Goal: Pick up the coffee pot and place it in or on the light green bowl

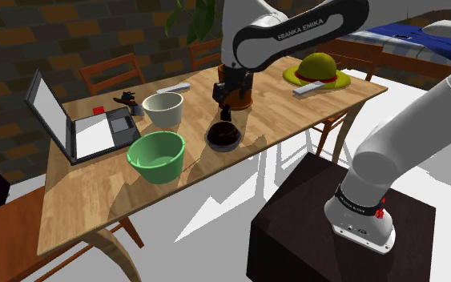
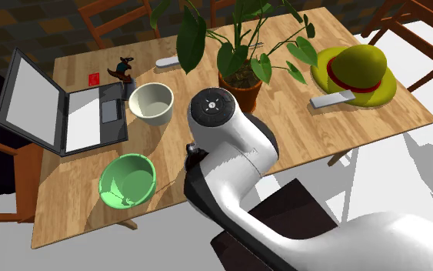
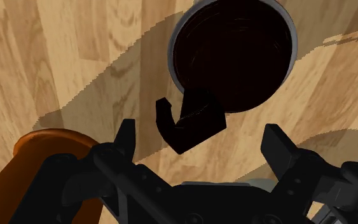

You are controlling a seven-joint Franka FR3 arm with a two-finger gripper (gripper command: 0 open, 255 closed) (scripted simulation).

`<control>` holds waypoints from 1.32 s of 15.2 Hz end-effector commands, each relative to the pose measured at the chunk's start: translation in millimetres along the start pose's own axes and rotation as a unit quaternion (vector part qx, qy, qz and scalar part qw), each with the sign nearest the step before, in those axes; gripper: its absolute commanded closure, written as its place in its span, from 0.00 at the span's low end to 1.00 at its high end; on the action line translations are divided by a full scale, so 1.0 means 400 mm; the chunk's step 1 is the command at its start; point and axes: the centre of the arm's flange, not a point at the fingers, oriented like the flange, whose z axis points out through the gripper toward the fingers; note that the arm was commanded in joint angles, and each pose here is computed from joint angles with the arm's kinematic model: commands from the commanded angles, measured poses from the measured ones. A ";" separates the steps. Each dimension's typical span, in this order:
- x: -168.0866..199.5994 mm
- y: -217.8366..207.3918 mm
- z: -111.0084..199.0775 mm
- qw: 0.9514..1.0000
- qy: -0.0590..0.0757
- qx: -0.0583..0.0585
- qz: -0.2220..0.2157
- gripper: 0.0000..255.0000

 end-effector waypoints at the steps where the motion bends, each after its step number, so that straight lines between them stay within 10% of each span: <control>1: 0.022 -0.035 0.055 1.000 0.003 -0.012 0.017 0.00; 17: 0.022 -0.032 0.155 1.000 0.003 -0.012 0.017 0.00; 18: 0.022 -0.032 0.155 1.000 0.003 -0.012 0.017 1.00; 20: 0.022 -0.032 0.155 1.000 0.003 -0.012 0.017 1.00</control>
